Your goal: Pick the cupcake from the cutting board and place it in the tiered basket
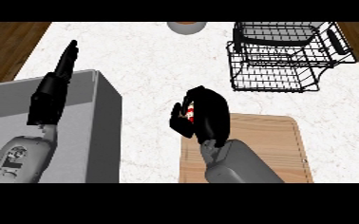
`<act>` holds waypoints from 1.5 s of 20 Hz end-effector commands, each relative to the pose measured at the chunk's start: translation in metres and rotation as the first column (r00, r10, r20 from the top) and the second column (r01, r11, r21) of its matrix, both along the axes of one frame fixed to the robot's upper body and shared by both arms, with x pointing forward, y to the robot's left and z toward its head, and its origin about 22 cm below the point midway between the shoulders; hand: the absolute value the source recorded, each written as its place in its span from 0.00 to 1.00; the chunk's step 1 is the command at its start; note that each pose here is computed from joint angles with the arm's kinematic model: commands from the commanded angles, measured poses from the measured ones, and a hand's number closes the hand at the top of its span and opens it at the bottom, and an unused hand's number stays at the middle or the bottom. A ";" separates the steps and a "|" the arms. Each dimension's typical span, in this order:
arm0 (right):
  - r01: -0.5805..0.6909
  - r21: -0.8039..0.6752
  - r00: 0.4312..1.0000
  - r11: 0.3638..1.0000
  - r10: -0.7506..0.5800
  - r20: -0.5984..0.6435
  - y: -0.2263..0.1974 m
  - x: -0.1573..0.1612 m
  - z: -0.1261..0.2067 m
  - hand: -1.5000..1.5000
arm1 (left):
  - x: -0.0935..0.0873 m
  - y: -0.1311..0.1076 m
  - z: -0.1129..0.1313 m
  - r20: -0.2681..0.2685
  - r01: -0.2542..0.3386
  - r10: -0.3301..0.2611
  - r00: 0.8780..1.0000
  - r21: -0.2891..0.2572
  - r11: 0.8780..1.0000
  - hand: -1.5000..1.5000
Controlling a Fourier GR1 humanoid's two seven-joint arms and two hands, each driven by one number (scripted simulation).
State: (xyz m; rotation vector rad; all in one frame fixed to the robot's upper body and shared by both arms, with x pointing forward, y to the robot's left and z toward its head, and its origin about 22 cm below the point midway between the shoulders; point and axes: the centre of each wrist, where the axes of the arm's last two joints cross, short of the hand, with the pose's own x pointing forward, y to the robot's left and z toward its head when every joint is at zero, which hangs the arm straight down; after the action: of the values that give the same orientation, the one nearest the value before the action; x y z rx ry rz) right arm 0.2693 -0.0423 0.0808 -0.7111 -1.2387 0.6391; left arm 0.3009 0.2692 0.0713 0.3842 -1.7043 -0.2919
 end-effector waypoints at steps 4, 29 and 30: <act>-0.062 -0.033 0.929 0.998 0.070 0.363 0.045 -0.004 0.079 1.00 | -0.010 0.016 -0.030 -0.146 -0.074 0.074 0.987 0.007 0.997 0.50; 0.103 -0.323 0.899 0.941 0.051 0.435 -0.037 0.094 0.161 1.00 | -0.027 0.033 -0.036 -0.141 -0.105 0.104 0.985 0.003 0.994 0.50; 0.130 -0.369 0.899 0.920 0.048 0.435 -0.043 0.105 0.157 1.00 | -0.019 0.019 -0.026 -0.126 -0.089 0.090 0.988 0.011 0.996 0.50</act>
State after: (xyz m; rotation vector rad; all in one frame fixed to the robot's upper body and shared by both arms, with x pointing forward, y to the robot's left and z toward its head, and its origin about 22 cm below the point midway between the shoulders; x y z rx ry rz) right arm 0.3542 -0.0625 0.2444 -1.1462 -1.5826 0.6682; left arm 0.2884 0.2862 0.0690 0.4361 -1.6925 -0.2612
